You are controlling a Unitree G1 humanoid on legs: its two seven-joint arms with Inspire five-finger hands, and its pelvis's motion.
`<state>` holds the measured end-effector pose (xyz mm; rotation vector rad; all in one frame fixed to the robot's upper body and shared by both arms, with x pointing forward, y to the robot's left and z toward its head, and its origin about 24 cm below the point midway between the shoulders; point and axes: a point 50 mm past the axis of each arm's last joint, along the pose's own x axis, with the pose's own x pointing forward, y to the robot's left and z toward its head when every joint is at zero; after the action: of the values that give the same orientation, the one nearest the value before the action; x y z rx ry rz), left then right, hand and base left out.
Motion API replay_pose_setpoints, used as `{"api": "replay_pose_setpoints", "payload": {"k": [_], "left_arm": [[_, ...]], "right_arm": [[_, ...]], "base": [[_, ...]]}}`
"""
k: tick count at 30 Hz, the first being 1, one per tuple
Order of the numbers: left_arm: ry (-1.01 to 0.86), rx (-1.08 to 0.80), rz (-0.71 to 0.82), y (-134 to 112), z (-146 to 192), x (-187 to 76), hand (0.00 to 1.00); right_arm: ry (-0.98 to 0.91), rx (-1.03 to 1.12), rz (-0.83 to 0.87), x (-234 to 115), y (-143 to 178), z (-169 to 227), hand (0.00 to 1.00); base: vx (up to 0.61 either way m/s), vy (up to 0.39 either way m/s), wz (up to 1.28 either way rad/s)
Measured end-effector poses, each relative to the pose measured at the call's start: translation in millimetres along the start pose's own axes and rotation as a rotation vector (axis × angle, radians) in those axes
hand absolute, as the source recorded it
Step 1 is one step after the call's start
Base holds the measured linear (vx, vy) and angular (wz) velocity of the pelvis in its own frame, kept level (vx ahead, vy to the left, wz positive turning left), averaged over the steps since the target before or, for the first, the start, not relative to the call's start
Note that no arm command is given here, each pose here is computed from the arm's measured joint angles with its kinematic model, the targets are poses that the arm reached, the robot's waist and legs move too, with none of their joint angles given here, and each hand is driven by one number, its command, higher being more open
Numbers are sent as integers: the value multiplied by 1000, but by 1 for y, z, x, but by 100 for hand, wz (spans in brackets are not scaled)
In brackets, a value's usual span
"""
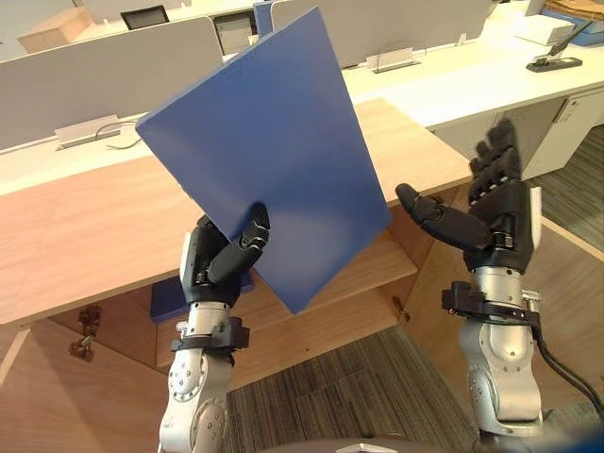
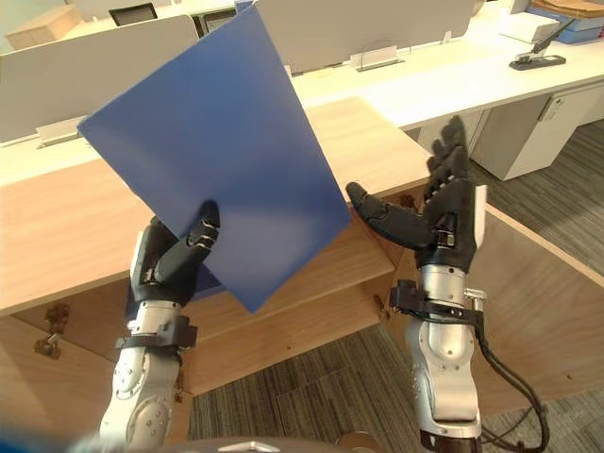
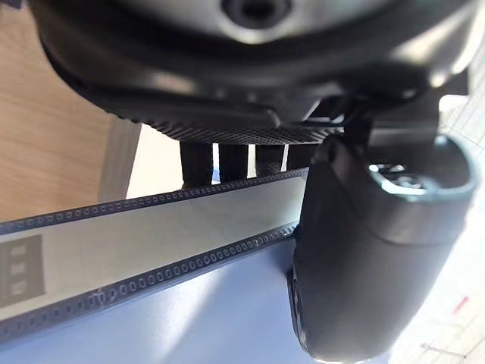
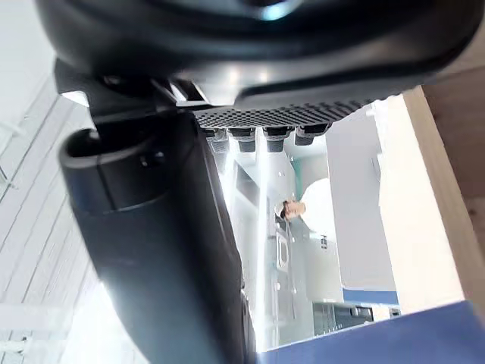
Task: Walk over to the cabinet, pick up the folder, carry it to the office cabinet, place the folder inside the office cabinet, then close the office cabinet door
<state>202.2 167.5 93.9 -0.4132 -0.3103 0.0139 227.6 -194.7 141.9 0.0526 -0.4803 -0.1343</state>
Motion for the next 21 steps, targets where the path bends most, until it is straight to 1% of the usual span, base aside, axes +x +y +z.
{"api": "replay_pose_setpoints", "payload": {"k": [4,6,9,12,18,21], "left_arm": [[3,25,-16,4,2,1,0],[11,50,-57,4,2,3,0],[28,47,-98,3,0,5,0],[36,24,-120,-1,-2,5,0],[74,60,-201,-5,-4,5,0],[80,55,-223,-8,-4,6,0]], "right_arm": [[45,96,87,17,-2,-9,100],[43,126,167,33,2,-8,100],[29,144,263,43,9,-2,100],[31,149,331,47,14,1,100],[85,122,488,50,25,-3,100],[83,106,547,53,30,0,100]], "base": [[-44,7,0],[-38,-1,0],[-34,0,-1],[0,0,0],[-28,11,6],[-23,11,2]]}}
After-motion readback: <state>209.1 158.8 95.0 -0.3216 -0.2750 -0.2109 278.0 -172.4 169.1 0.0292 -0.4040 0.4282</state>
